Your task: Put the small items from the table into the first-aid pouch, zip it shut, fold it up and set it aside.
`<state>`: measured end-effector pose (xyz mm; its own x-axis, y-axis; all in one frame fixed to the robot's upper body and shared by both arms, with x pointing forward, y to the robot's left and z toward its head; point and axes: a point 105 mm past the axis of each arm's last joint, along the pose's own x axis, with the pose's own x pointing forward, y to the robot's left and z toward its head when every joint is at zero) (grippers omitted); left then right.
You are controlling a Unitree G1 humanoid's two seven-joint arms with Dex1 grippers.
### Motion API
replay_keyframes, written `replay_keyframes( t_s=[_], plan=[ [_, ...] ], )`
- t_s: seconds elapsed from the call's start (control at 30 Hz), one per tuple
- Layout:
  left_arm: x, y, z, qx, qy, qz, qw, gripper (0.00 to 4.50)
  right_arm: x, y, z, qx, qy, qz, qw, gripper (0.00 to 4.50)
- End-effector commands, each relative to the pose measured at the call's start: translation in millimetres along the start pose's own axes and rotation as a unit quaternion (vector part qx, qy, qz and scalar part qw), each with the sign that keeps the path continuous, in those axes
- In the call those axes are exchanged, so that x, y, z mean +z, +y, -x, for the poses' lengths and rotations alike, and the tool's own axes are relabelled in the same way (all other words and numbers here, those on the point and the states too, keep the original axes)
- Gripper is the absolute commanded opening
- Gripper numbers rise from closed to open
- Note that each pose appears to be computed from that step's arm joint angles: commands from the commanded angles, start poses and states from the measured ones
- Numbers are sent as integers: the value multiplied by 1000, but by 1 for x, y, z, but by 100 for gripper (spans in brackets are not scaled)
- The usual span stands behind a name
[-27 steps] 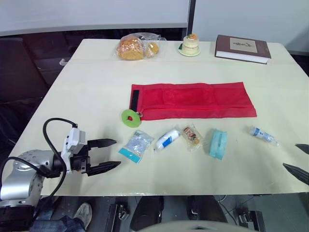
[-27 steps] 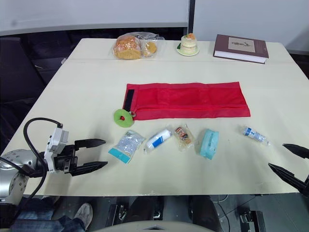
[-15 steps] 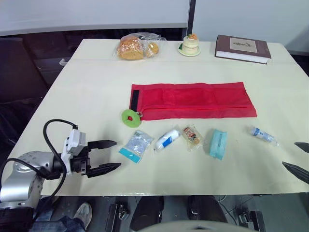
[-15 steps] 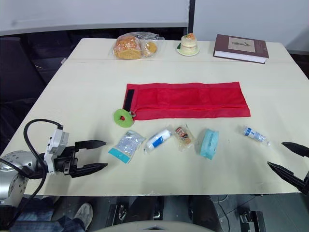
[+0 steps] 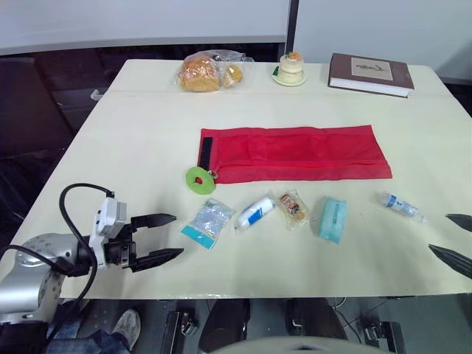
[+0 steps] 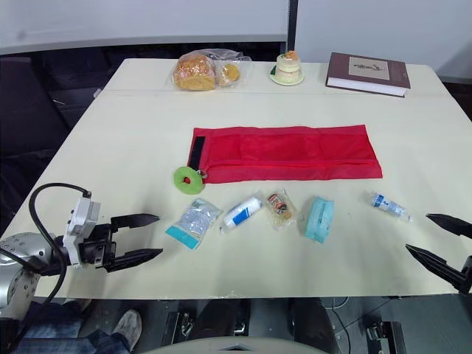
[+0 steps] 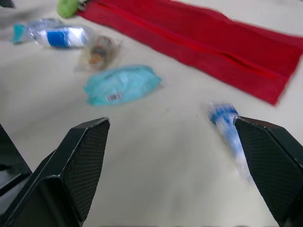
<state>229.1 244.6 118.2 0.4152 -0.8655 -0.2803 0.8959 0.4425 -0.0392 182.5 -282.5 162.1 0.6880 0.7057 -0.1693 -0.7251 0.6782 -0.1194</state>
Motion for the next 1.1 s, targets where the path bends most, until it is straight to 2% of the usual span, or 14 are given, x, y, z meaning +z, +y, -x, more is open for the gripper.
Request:
replay_keyframes(
  t_s=[0.03,0.27,0.47,0.63,0.83,0.97,1.0,1.1],
  plan=[
    [9,8,-2,16,-14,9,1000,450,28,19,-25,39,-48,18,998,446],
    [7,32,-24,28,6,59,998,450,66,67,-77,126,-116,28,985,446],
    [-2,39,-40,11,45,78,996,450,87,90,-106,161,-136,61,976,446],
    [-13,39,-47,-5,84,116,990,450,96,95,-114,169,-147,73,972,446],
    [-18,31,-55,-39,107,108,988,450,97,94,-117,166,-148,77,972,446],
    [-20,19,-60,-69,110,116,985,337,97,92,-116,163,-148,78,972,450],
    [-21,18,-60,-70,110,117,984,285,97,92,-116,162,-148,78,972,450],
    [-21,14,-60,-79,108,122,983,162,97,92,-116,162,-147,79,973,450]
  ],
)
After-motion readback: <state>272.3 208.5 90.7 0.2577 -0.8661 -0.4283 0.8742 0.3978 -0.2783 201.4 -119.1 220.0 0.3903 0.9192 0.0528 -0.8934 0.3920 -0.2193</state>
